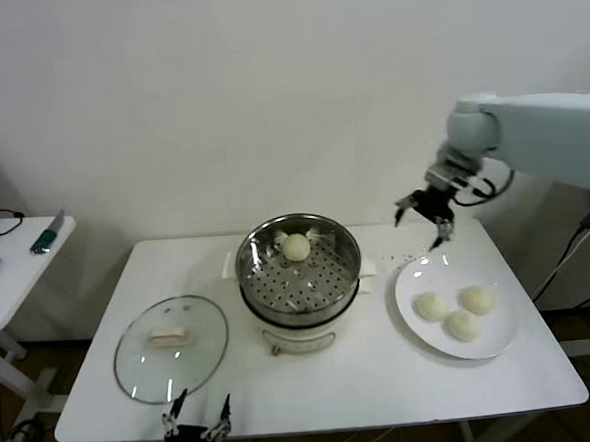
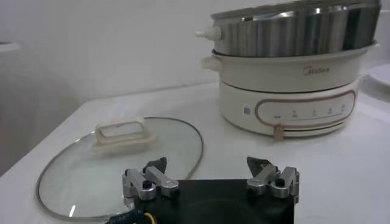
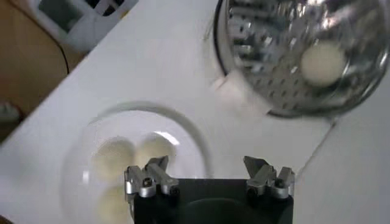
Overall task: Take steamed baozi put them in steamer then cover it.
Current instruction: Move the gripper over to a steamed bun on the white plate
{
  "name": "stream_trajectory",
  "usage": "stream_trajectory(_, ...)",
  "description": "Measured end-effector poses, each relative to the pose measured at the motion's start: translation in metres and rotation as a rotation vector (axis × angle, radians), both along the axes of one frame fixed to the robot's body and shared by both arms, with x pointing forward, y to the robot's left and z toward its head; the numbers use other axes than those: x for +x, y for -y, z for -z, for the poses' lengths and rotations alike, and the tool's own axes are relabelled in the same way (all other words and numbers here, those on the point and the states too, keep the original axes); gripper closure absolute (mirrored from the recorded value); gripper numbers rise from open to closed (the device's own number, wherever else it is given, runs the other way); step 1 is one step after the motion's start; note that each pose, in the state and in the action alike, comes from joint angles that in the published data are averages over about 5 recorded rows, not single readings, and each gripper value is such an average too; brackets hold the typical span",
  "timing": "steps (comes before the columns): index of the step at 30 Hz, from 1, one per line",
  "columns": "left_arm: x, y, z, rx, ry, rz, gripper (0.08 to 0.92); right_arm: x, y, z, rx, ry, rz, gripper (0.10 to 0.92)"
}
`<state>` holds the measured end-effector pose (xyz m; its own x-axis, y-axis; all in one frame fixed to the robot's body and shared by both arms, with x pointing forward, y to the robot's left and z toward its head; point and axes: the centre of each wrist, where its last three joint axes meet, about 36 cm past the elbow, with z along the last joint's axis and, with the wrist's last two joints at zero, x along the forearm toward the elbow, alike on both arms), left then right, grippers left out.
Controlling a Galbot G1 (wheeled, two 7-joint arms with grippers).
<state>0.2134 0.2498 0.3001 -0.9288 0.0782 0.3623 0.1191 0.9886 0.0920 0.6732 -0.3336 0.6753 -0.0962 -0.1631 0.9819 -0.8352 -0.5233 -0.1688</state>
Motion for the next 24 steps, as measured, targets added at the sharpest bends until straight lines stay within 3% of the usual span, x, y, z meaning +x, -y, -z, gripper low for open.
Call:
stream_trajectory(10,0.001,0.001,0.002,0.001,-0.003,-0.007,0.177,-0.038,0.056,0.062,0.011,-0.032,0.332,0.2)
stream_trajectory(24,-0.003,-0.003,-0.001,0.001,-0.002,-0.031,0.177,-0.024,0.047,0.142,-0.005,-0.023,0.488,0.2)
